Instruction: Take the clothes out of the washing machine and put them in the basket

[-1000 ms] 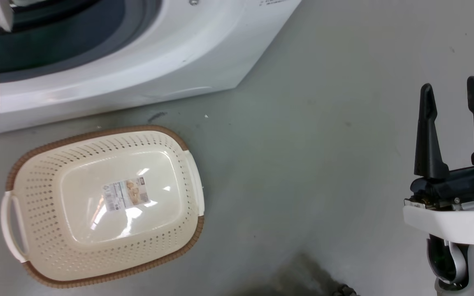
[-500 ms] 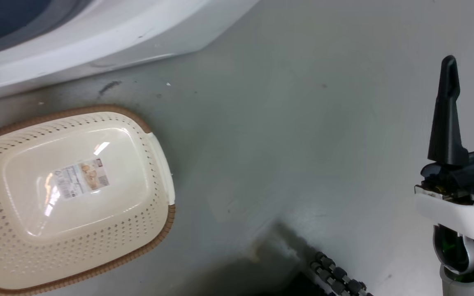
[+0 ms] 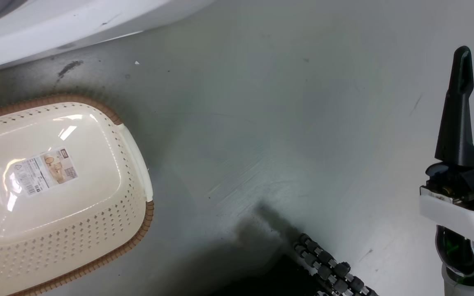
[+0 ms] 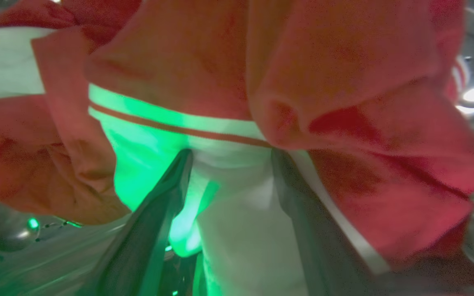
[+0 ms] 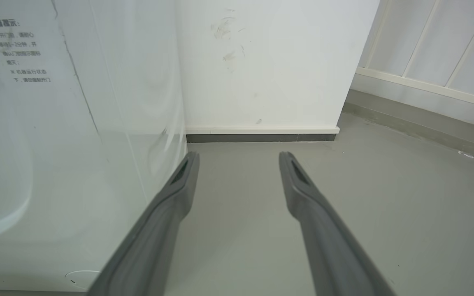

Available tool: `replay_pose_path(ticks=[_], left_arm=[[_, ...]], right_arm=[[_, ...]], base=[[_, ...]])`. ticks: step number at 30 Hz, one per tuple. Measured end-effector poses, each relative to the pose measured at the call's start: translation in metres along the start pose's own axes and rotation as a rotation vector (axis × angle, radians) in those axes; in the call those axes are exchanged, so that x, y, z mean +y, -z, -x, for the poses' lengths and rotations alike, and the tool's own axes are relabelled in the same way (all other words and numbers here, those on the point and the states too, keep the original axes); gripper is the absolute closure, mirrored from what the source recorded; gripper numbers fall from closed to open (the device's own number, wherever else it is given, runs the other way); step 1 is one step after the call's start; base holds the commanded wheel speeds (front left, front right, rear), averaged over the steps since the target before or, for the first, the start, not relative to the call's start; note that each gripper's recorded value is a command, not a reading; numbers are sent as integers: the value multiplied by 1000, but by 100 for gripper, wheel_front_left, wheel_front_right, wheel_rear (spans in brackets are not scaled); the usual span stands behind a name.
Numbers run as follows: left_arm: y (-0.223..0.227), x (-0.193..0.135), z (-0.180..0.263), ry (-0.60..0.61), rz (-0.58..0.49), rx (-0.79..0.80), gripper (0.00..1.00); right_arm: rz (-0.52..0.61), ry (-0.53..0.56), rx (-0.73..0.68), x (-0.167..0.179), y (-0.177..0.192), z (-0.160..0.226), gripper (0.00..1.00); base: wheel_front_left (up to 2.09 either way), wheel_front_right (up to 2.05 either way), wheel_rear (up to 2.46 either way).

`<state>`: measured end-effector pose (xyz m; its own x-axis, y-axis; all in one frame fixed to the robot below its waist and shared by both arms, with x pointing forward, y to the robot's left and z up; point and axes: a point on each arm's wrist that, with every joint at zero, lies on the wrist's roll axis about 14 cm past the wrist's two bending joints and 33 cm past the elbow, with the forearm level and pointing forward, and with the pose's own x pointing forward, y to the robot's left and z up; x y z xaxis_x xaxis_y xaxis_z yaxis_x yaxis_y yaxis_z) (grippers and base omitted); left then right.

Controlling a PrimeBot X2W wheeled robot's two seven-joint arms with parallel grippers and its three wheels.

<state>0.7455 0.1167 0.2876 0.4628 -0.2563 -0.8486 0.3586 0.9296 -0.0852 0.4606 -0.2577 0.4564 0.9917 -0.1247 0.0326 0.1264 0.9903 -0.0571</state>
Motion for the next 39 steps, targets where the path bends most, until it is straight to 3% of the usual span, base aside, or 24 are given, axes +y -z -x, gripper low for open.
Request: replay_pose_path(ticks=[5,7,18,25,39], left_arm=[[4,-3,-10,1,-16,36,0],[6,-3,-12,-2,-22,40,100],[-6,3,-10,-28,-49,-63,100],[-27,-6,6,-9,-74,-236,100],[-27,-6,48,-21,-98,-519,100]], right_arm=[[4,4,12,-1,4,0,0],[4,3,14,-1,5,0,0],[7,-11,1,3,2,-3,0],[8,-26,-31,8,-9,-4,0],[3,-59,-104,18,-38,-1,0]], base=[[0,0,0],[0,0,0],[0,0,0],[0,0,0],[0,0,0]])
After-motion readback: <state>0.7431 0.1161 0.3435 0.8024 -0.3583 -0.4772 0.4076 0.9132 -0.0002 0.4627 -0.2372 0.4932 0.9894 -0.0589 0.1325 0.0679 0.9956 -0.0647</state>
